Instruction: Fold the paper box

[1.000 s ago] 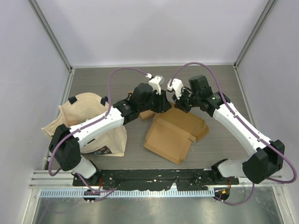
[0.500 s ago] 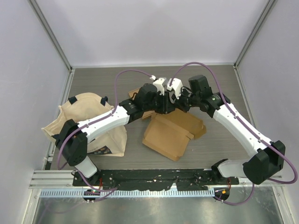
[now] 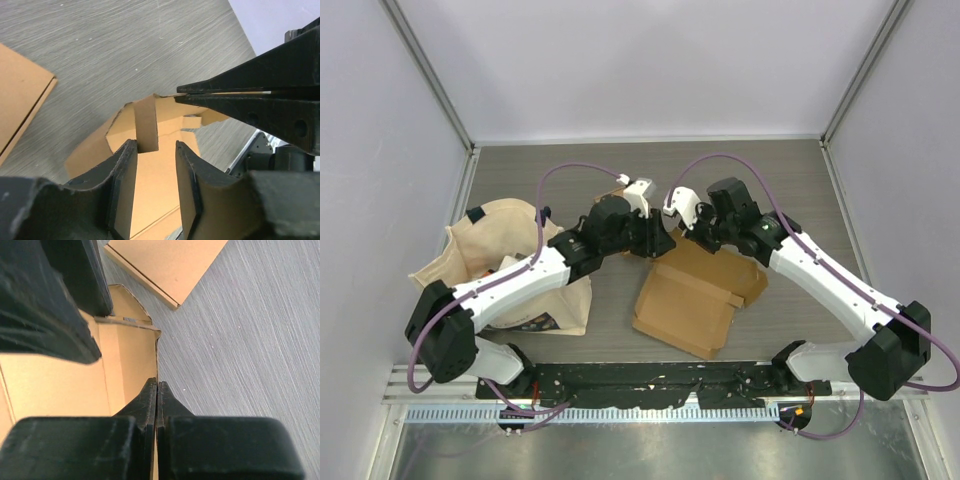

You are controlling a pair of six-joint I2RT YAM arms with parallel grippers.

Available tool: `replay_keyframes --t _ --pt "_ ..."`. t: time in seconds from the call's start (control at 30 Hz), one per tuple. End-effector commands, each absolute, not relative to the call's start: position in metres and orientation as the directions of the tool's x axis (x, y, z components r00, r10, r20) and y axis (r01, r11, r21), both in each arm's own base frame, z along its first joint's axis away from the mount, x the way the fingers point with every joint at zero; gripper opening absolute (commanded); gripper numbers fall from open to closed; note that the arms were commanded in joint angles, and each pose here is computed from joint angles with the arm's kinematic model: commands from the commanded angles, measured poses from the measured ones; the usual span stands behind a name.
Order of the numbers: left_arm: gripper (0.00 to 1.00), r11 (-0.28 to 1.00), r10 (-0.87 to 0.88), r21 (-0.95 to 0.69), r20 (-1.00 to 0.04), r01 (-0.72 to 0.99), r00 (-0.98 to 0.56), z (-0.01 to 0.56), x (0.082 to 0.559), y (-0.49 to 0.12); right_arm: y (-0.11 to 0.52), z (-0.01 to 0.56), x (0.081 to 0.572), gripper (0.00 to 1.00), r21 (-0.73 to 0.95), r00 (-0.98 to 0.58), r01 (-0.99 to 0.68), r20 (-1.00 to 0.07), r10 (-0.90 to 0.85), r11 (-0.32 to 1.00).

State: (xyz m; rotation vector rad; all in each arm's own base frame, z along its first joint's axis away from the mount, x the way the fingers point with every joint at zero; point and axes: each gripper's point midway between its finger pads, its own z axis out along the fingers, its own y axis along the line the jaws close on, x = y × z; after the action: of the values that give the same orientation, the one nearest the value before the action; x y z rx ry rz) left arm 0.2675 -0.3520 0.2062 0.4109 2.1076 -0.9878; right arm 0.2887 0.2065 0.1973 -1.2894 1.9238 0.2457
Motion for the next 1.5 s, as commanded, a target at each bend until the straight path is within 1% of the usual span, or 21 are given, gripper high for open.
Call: replay_keyframes --t 0.0,0.17,0.3,0.37,0.4,0.5,0.6,0.77,0.87,0.93,1.03,1.07,1.13,1.17,1.23,1.3,1.33,1.37,1.4,1.43,1.47 --pt "0.38 0.654 -0.097 -0.498 -0.802 0.570 -0.589 0.225 0.274 -0.342 0.204 0.207 0.295 0.01 -0.366 -0.097 -0.809 -0.688 -0.719 0.459" --pt "0.38 0.647 -0.161 -0.507 -0.821 0.570 -0.548 0.241 0.275 -0.336 0.204 0.199 0.296 0.01 -0.369 -0.105 -0.812 -0.671 -0.734 0.453" --pt "0.59 0.669 -0.187 -0.500 -0.829 0.550 -0.527 0.247 0.279 -0.330 0.204 0.197 0.295 0.01 -0.369 -0.106 -0.813 -0.667 -0.737 0.450" --pt "0.59 0.670 -0.156 -0.485 -0.832 0.562 -0.532 0.249 0.281 -0.334 0.205 0.198 0.294 0.01 -0.364 -0.103 -0.818 -0.671 -0.735 0.446" --pt "0.53 0.675 -0.135 -0.480 -0.827 0.560 -0.546 0.241 0.283 -0.338 0.207 0.200 0.294 0.01 -0.360 -0.099 -0.820 -0.676 -0.730 0.444" --pt "0.47 0.674 -0.102 -0.470 -0.823 0.570 -0.558 0.234 0.288 -0.347 0.209 0.202 0.294 0.01 -0.358 -0.093 -0.824 -0.680 -0.728 0.440" --pt "0.44 0.684 -0.079 -0.452 -0.826 0.572 -0.558 0.226 0.294 -0.352 0.211 0.202 0.293 0.01 -0.356 -0.090 -0.828 -0.679 -0.728 0.433" --pt "0.43 0.696 -0.052 -0.414 -0.844 0.587 -0.533 0.225 0.301 -0.360 0.212 0.203 0.293 0.01 -0.355 -0.090 -0.832 -0.673 -0.734 0.427" --pt "0.36 0.718 -0.038 -0.390 -0.849 0.576 -0.527 0.220 0.305 -0.359 0.213 0.207 0.293 0.01 -0.356 -0.083 -0.832 -0.679 -0.729 0.427" --pt "0.34 0.741 -0.032 -0.367 -0.856 0.562 -0.516 0.216 0.308 -0.357 0.215 0.209 0.292 0.01 -0.358 -0.078 -0.831 -0.682 -0.727 0.425" --pt "0.27 0.762 -0.013 -0.331 -0.867 0.557 -0.498 0.212 0.308 -0.354 0.214 0.209 0.292 0.01 -0.362 -0.079 -0.828 -0.682 -0.727 0.429" --pt "0.22 0.766 -0.008 -0.323 -0.869 0.555 -0.495 0.210 0.308 -0.353 0.215 0.210 0.293 0.01 -0.362 -0.083 -0.824 -0.684 -0.725 0.436" --pt "0.19 0.765 0.011 -0.305 -0.874 0.567 -0.485 0.208 0.304 -0.356 0.213 0.206 0.294 0.01 -0.358 -0.105 -0.817 -0.679 -0.727 0.452" --pt "0.15 0.778 0.013 -0.289 -0.880 0.558 -0.474 0.208 0.305 -0.354 0.214 0.206 0.296 0.01 -0.357 -0.110 -0.813 -0.681 -0.724 0.460" --pt "0.11 0.777 0.037 -0.265 -0.886 0.571 -0.463 0.204 0.300 -0.356 0.211 0.205 0.299 0.01 -0.350 -0.148 -0.787 -0.692 -0.707 0.508" --pt "0.06 0.783 0.047 -0.247 -0.892 0.570 -0.450 0.201 0.297 -0.357 0.211 0.207 0.302 0.06 -0.346 -0.166 -0.766 -0.708 -0.686 0.542" --pt "0.05 0.784 0.040 -0.245 -0.897 0.570 -0.441 0.203 0.297 -0.357 0.205 0.210 0.306 0.12 -0.357 -0.185 -0.734 -0.714 -0.676 0.578" --pt "0.04 0.795 0.035 -0.237 -0.901 0.558 -0.432 0.203 0.299 -0.355 0.205 0.210 0.305 0.25 -0.328 -0.220 -0.715 -0.733 -0.644 0.617" --pt "0.03 0.800 0.033 -0.235 -0.902 0.552 -0.430 0.201 0.298 -0.353 0.204 0.212 0.304 0.27 -0.314 -0.233 -0.704 -0.745 -0.625 0.637" --pt "0.02 0.800 0.021 -0.240 -0.905 0.550 -0.426 0.202 0.298 -0.353 0.199 0.220 0.303 0.39 -0.307 -0.247 -0.673 -0.765 -0.595 0.673" --pt "0.01 0.804 0.017 -0.240 -0.905 0.544 -0.424 0.201 0.299 -0.352 0.199 0.222 0.298 0.54 -0.248 -0.295 -0.644 -0.792 -0.534 0.723"
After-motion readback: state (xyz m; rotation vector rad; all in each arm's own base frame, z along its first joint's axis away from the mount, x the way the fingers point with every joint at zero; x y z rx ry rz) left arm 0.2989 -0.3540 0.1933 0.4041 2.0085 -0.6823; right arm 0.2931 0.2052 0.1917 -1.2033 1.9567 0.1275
